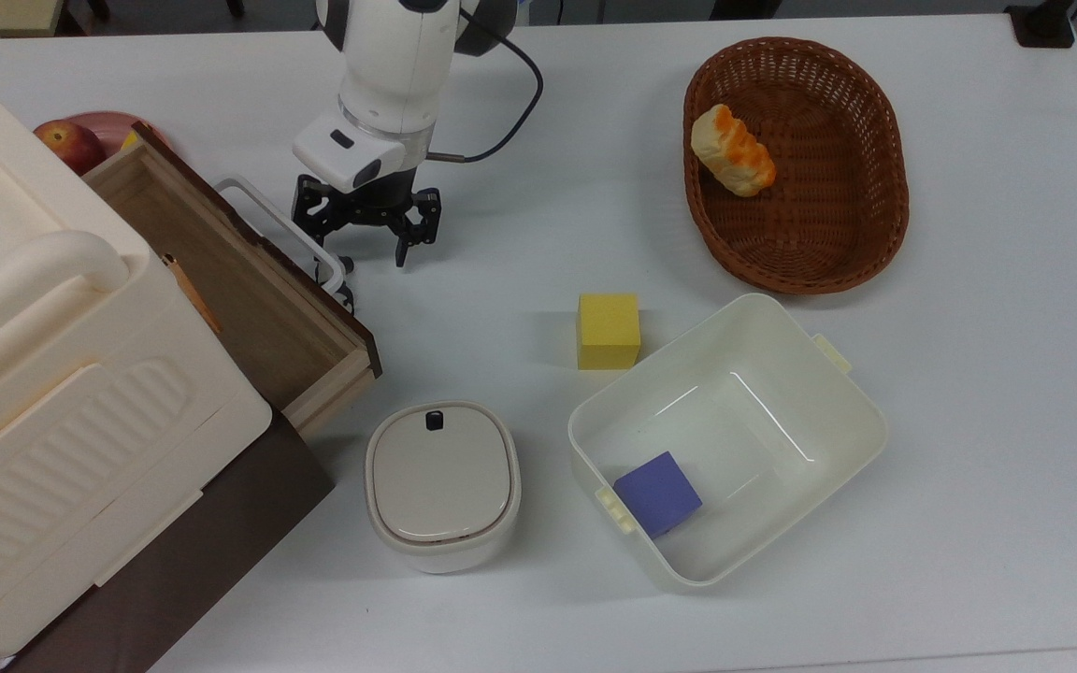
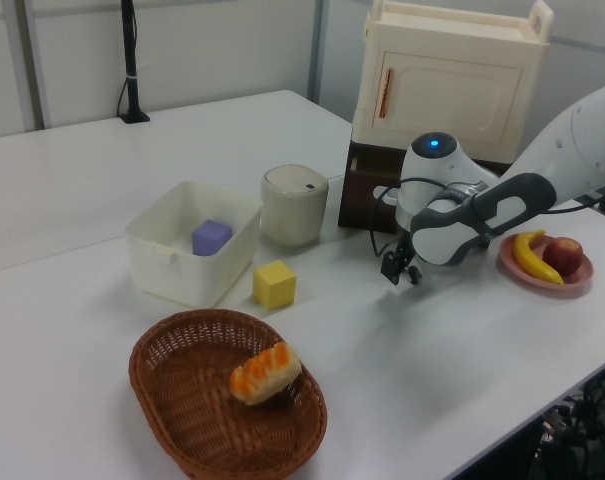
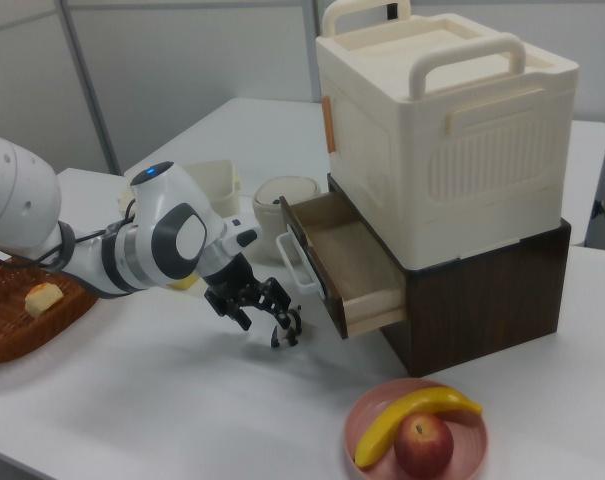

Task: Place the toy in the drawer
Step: 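Close the gripper on the panda toy and lift it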

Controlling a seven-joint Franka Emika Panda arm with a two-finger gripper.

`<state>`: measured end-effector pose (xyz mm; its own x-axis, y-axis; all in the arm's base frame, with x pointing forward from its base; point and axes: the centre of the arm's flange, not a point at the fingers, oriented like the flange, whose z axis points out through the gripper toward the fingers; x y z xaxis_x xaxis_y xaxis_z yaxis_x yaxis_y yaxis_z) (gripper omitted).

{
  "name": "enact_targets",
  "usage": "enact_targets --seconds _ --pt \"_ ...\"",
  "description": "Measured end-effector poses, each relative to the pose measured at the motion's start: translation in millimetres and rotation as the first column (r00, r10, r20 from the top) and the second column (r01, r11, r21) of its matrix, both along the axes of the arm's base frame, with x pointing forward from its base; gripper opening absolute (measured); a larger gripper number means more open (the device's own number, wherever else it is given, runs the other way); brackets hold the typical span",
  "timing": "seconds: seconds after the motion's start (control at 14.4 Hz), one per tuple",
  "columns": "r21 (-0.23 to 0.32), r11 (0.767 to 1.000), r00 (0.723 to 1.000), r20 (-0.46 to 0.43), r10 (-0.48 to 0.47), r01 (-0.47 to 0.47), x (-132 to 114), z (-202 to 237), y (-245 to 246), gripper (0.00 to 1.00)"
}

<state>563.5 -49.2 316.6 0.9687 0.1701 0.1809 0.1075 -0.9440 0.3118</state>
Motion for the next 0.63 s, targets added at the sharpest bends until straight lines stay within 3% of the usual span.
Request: enact_targets --seconds 0.35,0.42,0.49,0.63 --pt "0.009 1.0 0.999 0.035 0.001 -0.001 6 -17 -14 0.82" --pt "0.008 1.0 0.999 0.041 0.002 -0.002 8 -16 -14 0.67" --pt "0.007 1.0 0.999 0.043 0.003 -0.003 9 -15 -14 0.67" --pt "0.003 1.0 0.999 0.049 0.008 -0.008 10 -12 -14 0.53"
